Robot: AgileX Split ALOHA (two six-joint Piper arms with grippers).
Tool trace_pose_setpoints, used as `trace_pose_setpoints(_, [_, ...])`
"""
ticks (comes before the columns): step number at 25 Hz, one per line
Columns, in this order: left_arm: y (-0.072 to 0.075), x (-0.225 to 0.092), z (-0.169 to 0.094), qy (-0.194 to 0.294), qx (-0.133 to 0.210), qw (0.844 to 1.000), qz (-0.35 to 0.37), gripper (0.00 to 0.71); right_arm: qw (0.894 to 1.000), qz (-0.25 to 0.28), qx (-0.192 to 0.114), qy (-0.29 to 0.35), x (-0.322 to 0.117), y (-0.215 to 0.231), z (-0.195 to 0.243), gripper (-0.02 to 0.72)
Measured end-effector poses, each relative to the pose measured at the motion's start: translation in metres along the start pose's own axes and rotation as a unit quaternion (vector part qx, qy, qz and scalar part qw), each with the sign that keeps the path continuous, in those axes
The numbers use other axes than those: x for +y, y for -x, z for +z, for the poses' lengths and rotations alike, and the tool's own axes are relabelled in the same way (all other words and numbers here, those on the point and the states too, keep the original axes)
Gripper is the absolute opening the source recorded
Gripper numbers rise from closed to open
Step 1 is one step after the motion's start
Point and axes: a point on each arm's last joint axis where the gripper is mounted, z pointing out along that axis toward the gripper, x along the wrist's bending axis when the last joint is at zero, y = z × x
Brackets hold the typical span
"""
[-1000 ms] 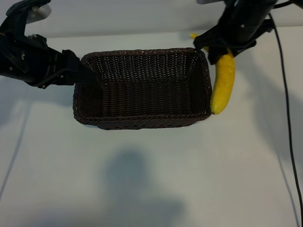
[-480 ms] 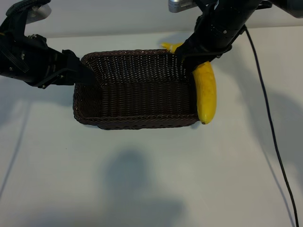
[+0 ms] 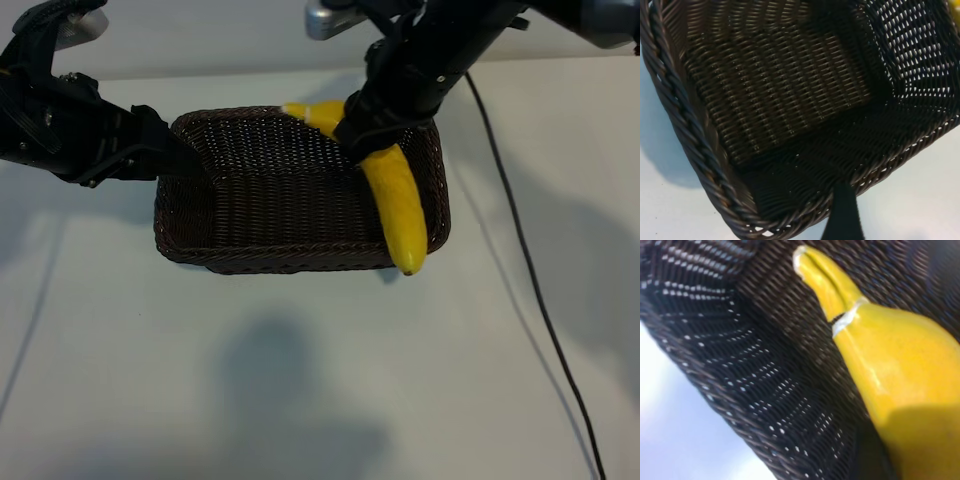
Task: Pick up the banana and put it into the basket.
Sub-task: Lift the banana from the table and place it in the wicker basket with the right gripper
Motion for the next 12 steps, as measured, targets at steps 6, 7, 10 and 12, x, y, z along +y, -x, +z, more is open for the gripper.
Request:
trace_pose_setpoints(6, [0.0000,0.0000,0.0000,0.000,0.000,1.000,0.000,0.585,0.998,-0.060,0.003,0.011,0.0044,-0.0097,0.0034,0.432])
trace_pose_setpoints(7, [0.0000,0.0000,0.0000,0.000,0.000,1.000,0.000,0.585,0.998,-0.068,0.004,0.013,0.0047,-0.0099,0.0034,0.432])
trace_pose_setpoints(10, [0.0000,0.0000,0.0000,0.000,0.000,1.000,0.000,0.585,0.996,-0.086,0.000,0.024,0.0067,-0.0094,0.0033,0.432])
trace_pose_setpoints(12, [0.0000,0.0000,0.0000,0.000,0.000,1.000,0.002,0.585,0.995,-0.094,-0.002,0.031,0.0081,-0.0091,0.0032,0.432])
